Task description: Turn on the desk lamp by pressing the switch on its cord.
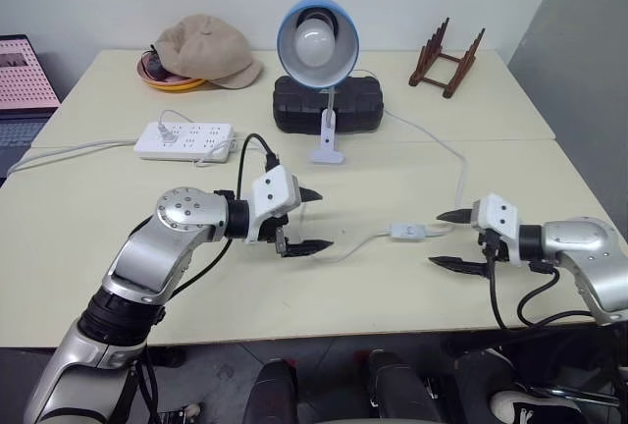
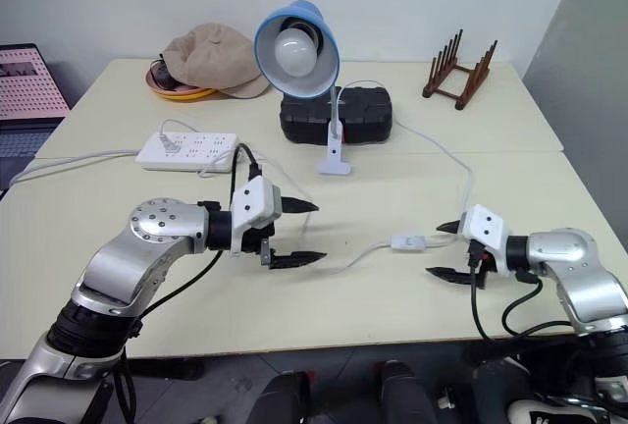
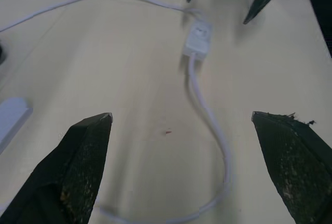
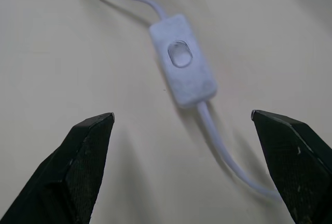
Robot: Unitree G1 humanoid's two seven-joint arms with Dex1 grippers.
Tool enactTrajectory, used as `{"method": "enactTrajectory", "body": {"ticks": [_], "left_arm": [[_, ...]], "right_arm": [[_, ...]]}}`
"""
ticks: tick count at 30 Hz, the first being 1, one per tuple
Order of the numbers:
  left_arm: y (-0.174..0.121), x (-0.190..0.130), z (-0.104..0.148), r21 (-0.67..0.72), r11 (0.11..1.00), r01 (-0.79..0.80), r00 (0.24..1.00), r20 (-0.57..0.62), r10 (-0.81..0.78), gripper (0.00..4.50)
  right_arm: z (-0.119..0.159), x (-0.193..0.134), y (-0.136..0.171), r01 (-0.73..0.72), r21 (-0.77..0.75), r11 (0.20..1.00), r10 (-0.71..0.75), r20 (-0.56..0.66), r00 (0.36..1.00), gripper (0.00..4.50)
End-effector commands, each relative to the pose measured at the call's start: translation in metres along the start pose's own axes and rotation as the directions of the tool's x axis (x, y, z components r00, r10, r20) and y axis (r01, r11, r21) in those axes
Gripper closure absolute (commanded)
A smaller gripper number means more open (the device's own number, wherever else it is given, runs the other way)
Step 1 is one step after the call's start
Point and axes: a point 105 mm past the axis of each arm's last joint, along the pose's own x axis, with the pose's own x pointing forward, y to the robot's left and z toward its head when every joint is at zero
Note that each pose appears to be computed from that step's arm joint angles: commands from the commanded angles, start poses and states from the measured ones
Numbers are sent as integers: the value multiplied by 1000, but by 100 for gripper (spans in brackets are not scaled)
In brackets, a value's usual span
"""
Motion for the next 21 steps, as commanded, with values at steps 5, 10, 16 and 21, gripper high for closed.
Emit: {"method": "enactTrajectory", "body": {"ticks": [5,10,16,21], "left_arm": [[3,-4,9,91,996,15,1000,0,-15,0],[2,-7,8,83,997,6,1000,2,-6,0],[2,-7,10,76,997,-7,1000,15,6,0],[4,-6,10,69,997,-24,999,23,23,0]], "right_arm": [[6,17,-11,4,-114,993,-4,-1,1000,5],[-3,15,-12,-11,-146,989,7,-26,1000,87],[-2,15,-14,-14,-190,982,9,-25,1000,225],[3,16,-18,-5,-199,980,4,-5,1000,339]]}}
